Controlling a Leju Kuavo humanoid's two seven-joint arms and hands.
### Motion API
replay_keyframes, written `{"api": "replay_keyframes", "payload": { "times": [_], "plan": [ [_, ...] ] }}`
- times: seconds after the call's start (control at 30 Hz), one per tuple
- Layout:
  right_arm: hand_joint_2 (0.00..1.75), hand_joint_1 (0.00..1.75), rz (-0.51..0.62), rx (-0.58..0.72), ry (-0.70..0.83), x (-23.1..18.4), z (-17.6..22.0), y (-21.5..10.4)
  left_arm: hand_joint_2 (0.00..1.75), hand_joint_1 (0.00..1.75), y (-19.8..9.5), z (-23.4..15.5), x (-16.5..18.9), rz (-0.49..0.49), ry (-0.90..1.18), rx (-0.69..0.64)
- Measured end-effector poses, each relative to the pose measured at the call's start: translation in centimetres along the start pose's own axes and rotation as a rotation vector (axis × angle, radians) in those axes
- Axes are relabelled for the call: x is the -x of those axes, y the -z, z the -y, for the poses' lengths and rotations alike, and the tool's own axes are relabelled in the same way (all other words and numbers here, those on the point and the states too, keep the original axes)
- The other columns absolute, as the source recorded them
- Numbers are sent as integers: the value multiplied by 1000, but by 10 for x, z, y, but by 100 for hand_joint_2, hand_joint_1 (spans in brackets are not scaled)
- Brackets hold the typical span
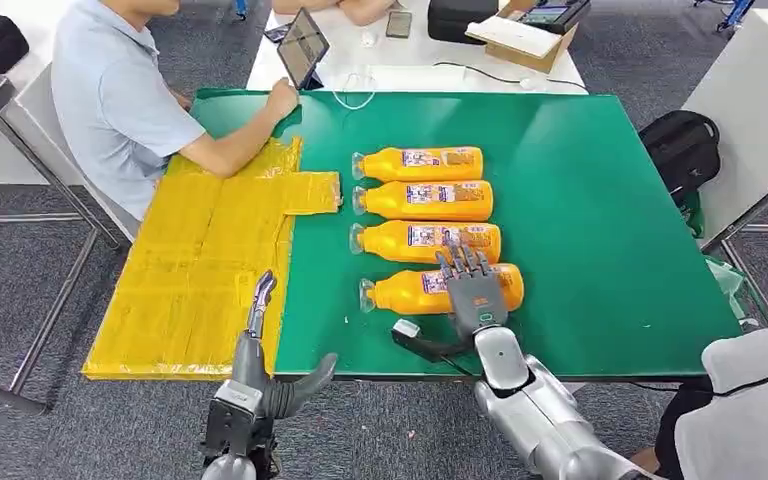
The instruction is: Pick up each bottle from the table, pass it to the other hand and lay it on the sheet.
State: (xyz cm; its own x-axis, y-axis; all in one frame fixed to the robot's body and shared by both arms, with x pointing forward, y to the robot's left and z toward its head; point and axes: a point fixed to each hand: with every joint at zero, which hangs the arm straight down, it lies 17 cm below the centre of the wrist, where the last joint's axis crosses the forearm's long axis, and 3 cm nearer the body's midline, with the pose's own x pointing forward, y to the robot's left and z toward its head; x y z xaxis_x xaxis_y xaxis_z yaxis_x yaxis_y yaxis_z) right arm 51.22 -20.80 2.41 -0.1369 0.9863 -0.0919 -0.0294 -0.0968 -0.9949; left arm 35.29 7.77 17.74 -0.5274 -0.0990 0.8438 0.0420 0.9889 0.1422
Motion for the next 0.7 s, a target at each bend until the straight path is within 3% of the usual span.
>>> {"api": "replay_keyframes", "payload": {
  "times": [0.03,0.07,0.23,0.7],
  "plan": [
    [175,49,-12,-20,-3,4,-2,1,175,0,1,0,-1,3,2,4],
    [175,168,-23,-34,-2,7,-3,2,175,0,1,1,-2,5,1,9],
    [175,171,-60,-92,8,31,-17,-1,175,0,0,1,-4,7,9,14],
    [175,175,-94,-92,103,72,-40,-12,175,0,3,0,-3,4,-22,16]
  ]
}}
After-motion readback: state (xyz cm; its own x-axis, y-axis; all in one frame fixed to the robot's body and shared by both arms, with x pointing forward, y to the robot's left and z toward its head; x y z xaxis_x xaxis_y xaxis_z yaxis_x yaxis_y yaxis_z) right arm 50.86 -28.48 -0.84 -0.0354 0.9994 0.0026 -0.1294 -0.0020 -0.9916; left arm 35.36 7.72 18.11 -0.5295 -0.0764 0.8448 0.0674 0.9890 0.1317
